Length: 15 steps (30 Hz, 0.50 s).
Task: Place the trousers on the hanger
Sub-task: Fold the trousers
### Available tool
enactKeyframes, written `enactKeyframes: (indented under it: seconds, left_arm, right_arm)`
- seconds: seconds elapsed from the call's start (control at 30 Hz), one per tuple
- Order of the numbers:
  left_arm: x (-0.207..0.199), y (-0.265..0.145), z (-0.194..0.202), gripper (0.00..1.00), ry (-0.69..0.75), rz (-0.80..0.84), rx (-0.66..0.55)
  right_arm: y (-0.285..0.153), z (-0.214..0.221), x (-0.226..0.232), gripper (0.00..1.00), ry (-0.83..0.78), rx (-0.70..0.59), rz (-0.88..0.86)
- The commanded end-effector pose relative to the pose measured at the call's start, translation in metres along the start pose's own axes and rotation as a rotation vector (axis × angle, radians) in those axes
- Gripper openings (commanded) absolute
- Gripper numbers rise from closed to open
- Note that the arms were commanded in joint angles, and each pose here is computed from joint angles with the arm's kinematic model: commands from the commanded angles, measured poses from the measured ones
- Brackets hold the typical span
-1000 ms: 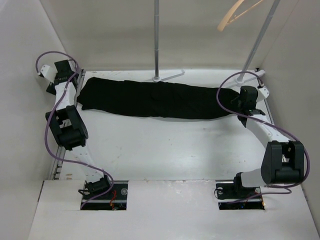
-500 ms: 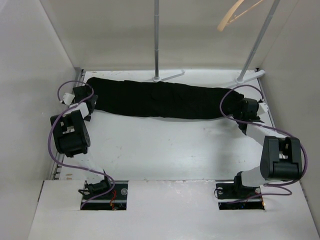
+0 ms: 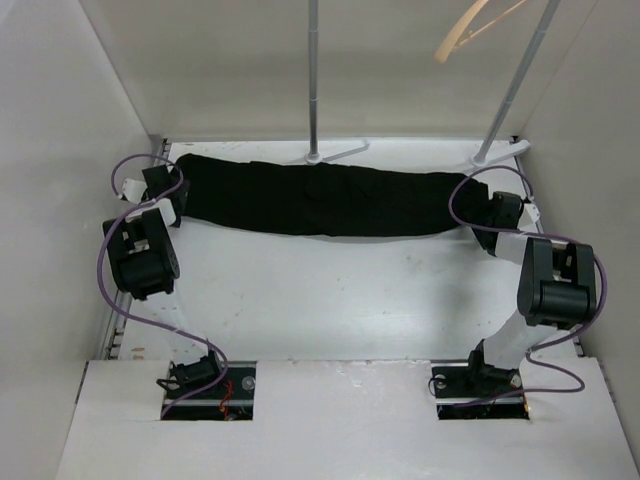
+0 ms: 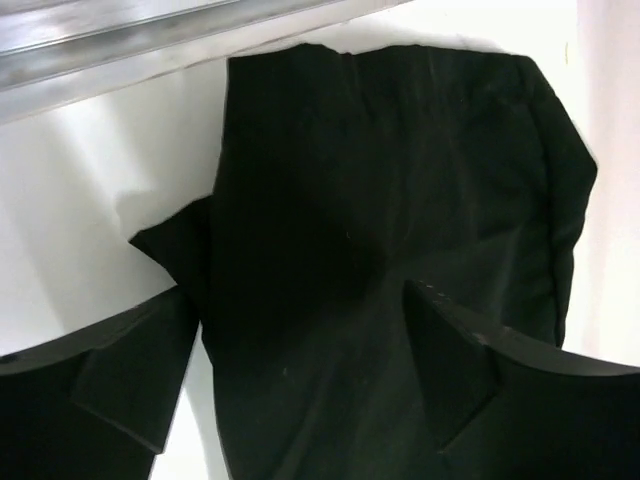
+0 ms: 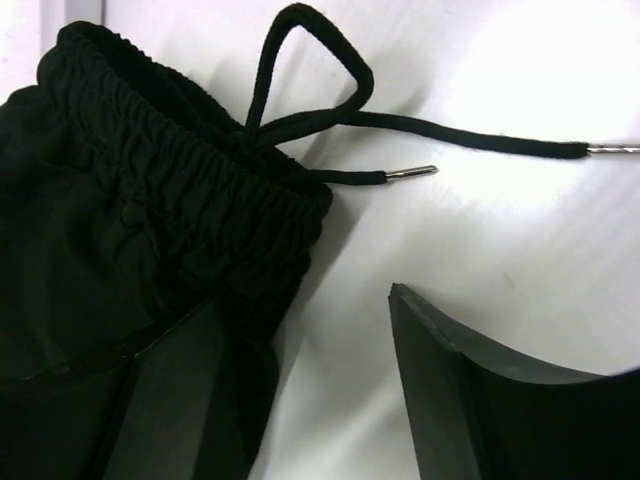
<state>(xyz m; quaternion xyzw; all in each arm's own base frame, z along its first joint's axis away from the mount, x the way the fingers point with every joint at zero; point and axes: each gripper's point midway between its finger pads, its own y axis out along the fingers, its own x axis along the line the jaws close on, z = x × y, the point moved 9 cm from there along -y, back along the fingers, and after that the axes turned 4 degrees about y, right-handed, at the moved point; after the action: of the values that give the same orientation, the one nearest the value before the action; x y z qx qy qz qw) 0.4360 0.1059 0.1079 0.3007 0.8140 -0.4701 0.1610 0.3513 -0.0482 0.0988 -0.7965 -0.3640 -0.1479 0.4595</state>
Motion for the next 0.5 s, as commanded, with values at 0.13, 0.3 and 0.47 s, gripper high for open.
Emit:
enactKeyframes:
  seconds: [0.13,0.3,0.47]
  left_arm:
    - [0.004,0.030,0.015,0.45,-0.012,-0.008,0.031]
    - [0.014,0.031,0.009,0.06,-0.023,-0.043,-0.003]
    - [0.042,0.009,-0.017,0.00,-0.046,-0.125,-0.109]
  right_arm:
    - [0.025,-0.003,0.016,0.34,0.070,0.023,-0.018]
    - [0.017,-0.005,0.009,0.06,0.106,-0.021,0.007]
    - [-0.005,-0.011,0.005,0.02,0.140,-0.057,-0.004]
